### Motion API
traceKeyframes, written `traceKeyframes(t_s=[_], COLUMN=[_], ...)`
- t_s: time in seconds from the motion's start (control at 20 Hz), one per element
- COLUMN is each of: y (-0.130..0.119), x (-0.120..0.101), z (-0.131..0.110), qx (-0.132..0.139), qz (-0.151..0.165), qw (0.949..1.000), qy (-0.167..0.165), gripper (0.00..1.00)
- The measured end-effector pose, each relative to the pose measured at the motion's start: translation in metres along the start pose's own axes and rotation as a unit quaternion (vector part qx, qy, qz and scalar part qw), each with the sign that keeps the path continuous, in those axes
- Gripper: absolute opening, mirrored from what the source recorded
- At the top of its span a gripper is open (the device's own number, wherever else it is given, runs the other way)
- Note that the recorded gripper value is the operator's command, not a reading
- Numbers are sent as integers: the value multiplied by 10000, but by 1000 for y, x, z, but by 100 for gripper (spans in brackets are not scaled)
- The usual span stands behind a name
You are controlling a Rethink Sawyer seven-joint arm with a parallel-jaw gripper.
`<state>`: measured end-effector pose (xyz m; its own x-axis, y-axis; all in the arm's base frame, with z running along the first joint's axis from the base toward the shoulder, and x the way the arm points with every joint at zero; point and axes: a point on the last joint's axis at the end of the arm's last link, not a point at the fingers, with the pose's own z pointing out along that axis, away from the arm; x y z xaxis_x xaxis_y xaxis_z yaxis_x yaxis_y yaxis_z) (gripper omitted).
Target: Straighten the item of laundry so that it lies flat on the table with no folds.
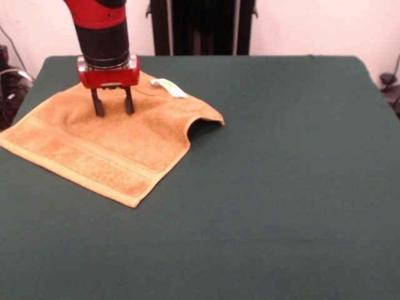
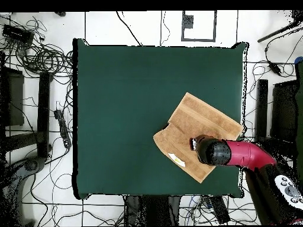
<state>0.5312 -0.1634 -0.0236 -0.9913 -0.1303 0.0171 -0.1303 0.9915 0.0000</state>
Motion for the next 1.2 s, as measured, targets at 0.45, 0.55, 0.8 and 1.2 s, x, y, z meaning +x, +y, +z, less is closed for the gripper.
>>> traceKeyframes(t_s=[0.45,0.55,0.8,1.2], y=[7,8,11,11], x=[6,6,6,6], z=[13,13,13,13], qx=[73,121,224,242], qz=[-53,-80,-151,-100], qw=[9999,9998,9995,9995], qy=[-91,-127,-144,-148], gripper=[100,100,100,100])
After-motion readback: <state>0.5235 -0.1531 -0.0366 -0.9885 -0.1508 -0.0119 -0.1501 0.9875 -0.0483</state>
